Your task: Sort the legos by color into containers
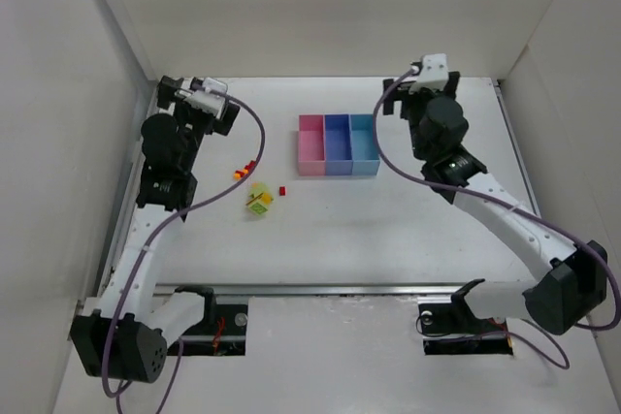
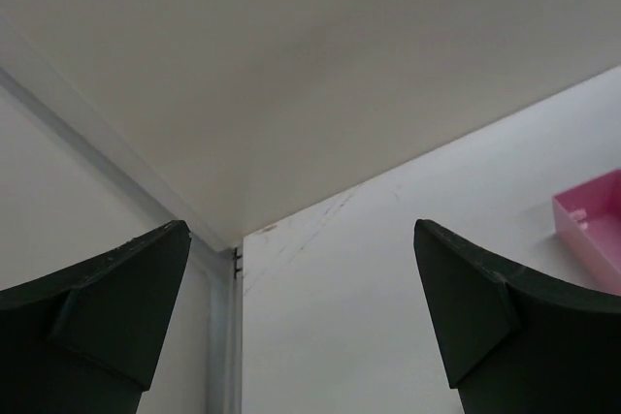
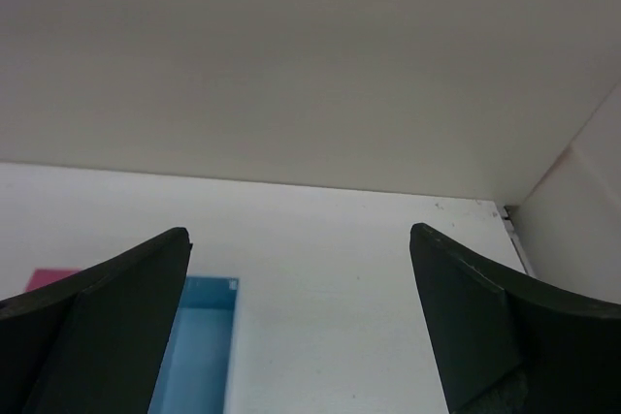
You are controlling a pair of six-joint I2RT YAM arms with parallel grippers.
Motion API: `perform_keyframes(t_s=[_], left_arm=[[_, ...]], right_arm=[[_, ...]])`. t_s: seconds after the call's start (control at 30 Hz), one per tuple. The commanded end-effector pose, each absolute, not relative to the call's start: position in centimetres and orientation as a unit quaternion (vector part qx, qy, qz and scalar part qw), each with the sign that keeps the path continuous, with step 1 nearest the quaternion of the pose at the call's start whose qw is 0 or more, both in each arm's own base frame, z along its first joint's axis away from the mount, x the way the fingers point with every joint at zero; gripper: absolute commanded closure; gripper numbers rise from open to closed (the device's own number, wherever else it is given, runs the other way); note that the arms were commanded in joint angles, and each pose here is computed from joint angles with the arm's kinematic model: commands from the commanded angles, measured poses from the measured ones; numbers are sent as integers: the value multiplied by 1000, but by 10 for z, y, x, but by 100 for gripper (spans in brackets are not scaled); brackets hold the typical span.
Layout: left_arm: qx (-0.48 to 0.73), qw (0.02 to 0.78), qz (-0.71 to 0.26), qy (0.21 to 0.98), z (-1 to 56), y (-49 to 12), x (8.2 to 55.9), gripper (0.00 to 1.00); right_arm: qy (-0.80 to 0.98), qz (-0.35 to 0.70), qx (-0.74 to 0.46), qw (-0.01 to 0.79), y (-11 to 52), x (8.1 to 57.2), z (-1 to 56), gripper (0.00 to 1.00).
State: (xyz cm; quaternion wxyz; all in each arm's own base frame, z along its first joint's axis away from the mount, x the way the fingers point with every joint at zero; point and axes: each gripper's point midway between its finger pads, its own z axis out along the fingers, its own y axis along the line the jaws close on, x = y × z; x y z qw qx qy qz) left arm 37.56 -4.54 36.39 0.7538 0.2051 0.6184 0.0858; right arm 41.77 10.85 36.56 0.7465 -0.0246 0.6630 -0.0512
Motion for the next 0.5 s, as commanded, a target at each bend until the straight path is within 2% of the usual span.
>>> perform_keyframes(t_s=[0.0,0.07,0.13,0.17,0.27,0.37,0.47], left_arm=[[296,603,105,733,296,-43,380,0],[301,564,108,762,284,-42,376,0],[306,559,83,766,286,-60,375,0],[335,543,42,769,275,-77,365,0],[416,523,-1,744,269,-107,348,0],[368,535,15,760,275,-100,355,0],[277,561,64,777,289,-65,366,0]], right_arm=[[721,-127,-102,674,141,400,338,0],[734,-113,-123,658,159,394,334,0],[740,-36,-158,652,190,393,330,0],[741,-2,-161,652,201,391,329,0],[752,58,-171,634,224,384,315,0],[772,75,-179,605,247,370,309,0],[805,74,-179,561,261,362,283,0]])
